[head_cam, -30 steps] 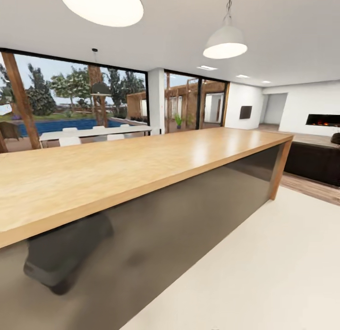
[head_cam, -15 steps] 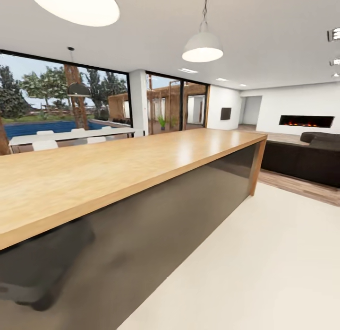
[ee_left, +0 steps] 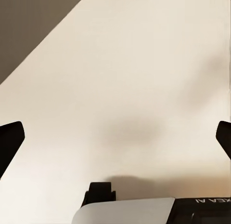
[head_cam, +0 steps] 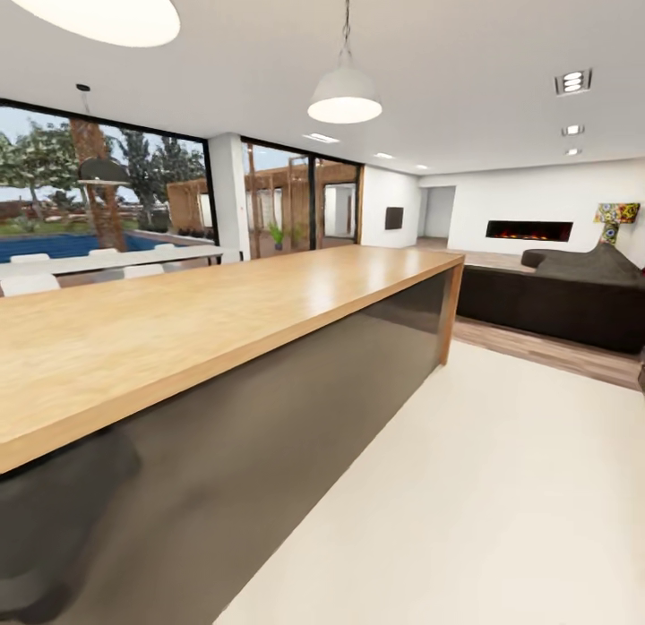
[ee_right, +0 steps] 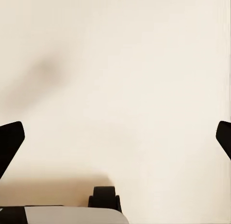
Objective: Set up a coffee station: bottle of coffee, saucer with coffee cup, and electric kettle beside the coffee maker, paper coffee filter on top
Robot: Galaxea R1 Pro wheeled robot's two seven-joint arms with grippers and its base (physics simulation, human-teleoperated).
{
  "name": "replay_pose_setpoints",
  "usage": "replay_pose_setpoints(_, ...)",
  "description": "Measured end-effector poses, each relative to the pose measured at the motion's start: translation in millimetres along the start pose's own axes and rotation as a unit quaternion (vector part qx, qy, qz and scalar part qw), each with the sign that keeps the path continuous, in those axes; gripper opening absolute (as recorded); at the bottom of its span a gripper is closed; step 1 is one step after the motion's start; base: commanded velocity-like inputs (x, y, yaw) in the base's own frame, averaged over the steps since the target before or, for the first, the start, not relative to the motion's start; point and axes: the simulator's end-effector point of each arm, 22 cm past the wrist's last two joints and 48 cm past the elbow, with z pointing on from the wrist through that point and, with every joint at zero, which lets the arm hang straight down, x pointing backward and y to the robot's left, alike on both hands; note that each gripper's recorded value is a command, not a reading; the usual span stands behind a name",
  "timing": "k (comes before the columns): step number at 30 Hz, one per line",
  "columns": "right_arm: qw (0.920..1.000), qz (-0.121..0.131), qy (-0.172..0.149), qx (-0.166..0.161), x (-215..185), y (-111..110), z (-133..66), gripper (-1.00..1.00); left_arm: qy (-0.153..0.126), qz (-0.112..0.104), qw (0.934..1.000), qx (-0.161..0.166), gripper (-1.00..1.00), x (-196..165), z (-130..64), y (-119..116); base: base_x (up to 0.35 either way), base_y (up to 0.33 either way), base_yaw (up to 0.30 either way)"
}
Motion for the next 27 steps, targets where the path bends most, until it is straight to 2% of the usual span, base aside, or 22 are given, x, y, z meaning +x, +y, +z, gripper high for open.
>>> replay_pose_setpoints(27,1.0000,0.000,-0.008,0.000,-6.2,-0.2,-1.0,1.00,-0.009,0.000,1.0000,0.000,1.00,-7.1,-0.8,-0.1,0.000,0.000,-0.240)
